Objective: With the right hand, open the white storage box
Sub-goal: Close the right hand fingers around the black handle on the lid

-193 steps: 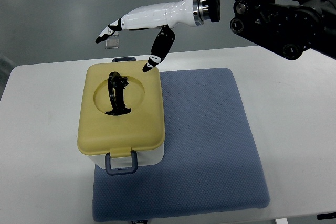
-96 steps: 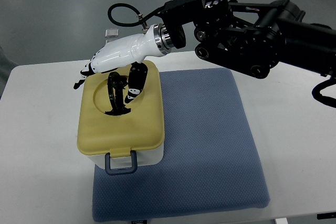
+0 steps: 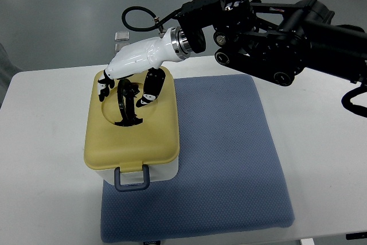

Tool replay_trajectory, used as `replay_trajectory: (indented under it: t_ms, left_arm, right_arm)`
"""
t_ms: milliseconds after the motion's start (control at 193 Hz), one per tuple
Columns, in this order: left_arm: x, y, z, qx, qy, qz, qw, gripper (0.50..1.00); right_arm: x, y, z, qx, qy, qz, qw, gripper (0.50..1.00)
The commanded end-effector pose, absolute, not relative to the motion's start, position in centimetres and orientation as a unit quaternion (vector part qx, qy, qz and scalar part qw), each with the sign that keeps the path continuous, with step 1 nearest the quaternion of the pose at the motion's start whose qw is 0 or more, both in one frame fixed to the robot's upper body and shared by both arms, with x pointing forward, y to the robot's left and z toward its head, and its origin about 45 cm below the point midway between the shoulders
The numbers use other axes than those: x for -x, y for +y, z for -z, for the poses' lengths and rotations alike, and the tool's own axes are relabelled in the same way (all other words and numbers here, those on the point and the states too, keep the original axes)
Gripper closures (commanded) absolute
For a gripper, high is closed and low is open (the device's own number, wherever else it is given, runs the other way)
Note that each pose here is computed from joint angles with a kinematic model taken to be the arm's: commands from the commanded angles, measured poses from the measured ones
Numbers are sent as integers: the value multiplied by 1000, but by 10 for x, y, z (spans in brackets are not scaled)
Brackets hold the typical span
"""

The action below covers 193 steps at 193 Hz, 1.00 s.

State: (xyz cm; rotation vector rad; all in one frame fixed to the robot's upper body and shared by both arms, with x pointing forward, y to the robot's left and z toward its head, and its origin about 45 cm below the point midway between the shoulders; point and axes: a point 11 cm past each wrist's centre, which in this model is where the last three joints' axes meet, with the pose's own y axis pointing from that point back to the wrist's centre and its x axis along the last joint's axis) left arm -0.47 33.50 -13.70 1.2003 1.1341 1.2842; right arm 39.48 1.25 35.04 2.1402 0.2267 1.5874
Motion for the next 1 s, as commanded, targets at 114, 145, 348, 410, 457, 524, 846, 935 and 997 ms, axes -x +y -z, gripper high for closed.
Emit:
replay_trajectory:
  t_ms: [114,145,348,410,457,524,846,935,997]
  left_arm:
    - [5,335,137,-496,470,-531,501,500]
    - [5,335,137,-497,469,-531,501,500]
    - [5,335,137,-497,469,-531,501,500]
    - [5,335,137,-496,470,-531,501,500]
    - [6,335,137,-496,470,-531,501,500]
    - [5,335,137,-497,469,-531,501,500]
    - [6,335,137,-497,469,-531,500,500]
    - [5,335,137,-497,469,-531,501,500]
    - [5,335,137,-497,469,-532,501,500]
  right_arm:
    - [-394,16,-357,-775,85,-584,227,863]
    - [-394,16,-357,-774,85,-585,227,871]
    - [-394,16,-358,-774,86,-585,228,912]
    - [-394,16,-358,-774,86,-585,228,920]
    - [-394,16,-357,-774,86,-584,228,922]
    - [-393,16,-357,-775,86,-584,227,934]
    - [-393,16,-358,-775,87,-583,228,989]
    - [-393,16,-359,-776,88,-583,225,1000]
    - [-392,17,-359,-776,88,-583,225,1000]
